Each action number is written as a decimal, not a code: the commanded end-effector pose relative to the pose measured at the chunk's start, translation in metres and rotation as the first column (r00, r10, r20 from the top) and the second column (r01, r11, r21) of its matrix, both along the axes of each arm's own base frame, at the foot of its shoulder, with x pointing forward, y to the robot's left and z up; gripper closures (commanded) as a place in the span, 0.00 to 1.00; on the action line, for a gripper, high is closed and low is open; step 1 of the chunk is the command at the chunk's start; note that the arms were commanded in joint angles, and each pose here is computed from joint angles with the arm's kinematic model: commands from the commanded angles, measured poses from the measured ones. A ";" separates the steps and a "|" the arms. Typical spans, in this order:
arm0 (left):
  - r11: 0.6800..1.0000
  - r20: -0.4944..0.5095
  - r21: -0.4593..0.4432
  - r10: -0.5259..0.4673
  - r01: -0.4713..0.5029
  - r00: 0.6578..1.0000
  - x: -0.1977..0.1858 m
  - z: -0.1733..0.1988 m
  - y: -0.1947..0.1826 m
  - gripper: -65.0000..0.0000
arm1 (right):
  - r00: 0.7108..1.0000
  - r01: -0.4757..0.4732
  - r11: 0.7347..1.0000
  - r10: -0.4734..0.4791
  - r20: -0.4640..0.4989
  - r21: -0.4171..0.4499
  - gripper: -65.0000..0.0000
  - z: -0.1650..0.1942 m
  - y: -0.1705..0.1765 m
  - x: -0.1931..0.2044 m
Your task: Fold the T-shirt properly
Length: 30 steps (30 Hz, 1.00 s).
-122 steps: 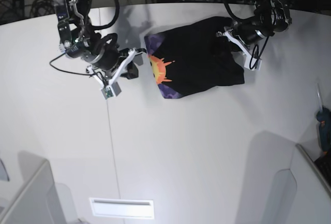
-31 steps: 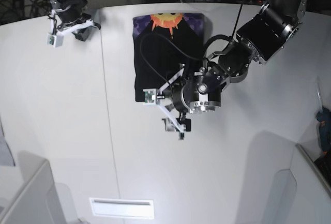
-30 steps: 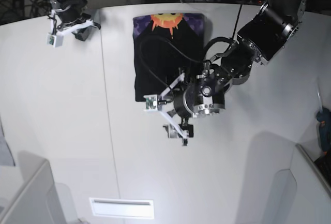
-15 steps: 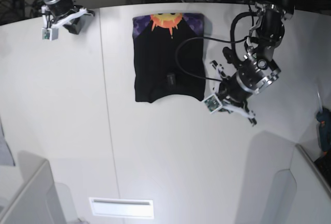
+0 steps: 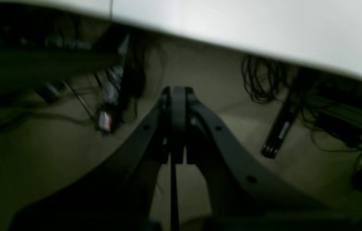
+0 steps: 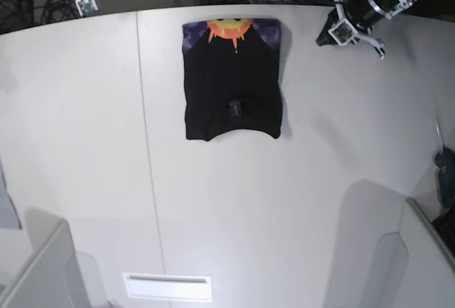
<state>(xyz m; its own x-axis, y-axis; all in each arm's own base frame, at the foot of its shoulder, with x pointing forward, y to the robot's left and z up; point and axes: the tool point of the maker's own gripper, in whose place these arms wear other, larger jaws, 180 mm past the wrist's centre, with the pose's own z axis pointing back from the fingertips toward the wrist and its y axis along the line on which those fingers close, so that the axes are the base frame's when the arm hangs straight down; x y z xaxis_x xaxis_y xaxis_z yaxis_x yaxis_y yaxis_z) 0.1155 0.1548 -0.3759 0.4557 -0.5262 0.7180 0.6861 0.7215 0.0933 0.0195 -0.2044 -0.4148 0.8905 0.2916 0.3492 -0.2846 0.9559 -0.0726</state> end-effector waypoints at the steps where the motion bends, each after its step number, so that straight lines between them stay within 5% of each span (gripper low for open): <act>1: 1.000 -0.013 -0.026 0.003 -0.003 1.000 -0.013 0.003 -0.002 1.00 | 0.999 -0.024 1.000 0.024 -0.026 -0.001 1.00 0.003 -0.001 -0.011; 4: 0.997 -0.104 -0.051 0.047 -0.052 0.993 -0.053 -0.003 -0.003 1.00 | 0.979 -0.102 0.994 0.091 -0.184 -0.050 1.00 -0.002 -0.021 -0.036; 9: 0.989 -0.253 -0.060 0.117 -0.136 0.960 -0.109 -0.019 -0.003 1.00 | 0.904 -0.159 0.987 0.134 -0.405 -0.030 1.00 -0.017 -0.045 -0.074; 17: 0.934 -0.461 0.004 0.318 -0.357 0.828 -0.198 -0.092 0.016 1.00 | 0.790 -0.262 0.950 0.312 -0.528 0.170 1.00 -0.073 -0.025 -0.122; 24: 0.903 -0.600 0.049 0.368 -0.426 0.710 -0.258 -0.166 0.004 1.00 | 0.722 -0.180 0.942 0.321 -0.613 0.282 1.00 -0.123 -0.006 -0.165; 26: 0.902 -0.623 0.059 0.368 -0.427 0.690 -0.262 -0.183 0.001 1.00 | 0.728 -0.145 0.947 0.299 -0.617 0.287 1.00 -0.136 0.000 -0.170; 30: 0.907 -0.665 0.077 0.357 -0.415 0.657 -0.259 -0.214 0.000 1.00 | 0.794 -0.016 0.983 0.123 -0.595 0.182 1.00 -0.172 0.004 -0.170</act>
<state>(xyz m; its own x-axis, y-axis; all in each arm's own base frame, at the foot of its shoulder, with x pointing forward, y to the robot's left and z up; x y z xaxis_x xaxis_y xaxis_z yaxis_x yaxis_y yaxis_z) -0.1348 0.1516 -0.5927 0.9681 -0.1514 0.1998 0.2120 0.9197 -0.3304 -0.1460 -0.1983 -0.5896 0.9189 0.3407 -0.1990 -0.2795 0.9180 0.2812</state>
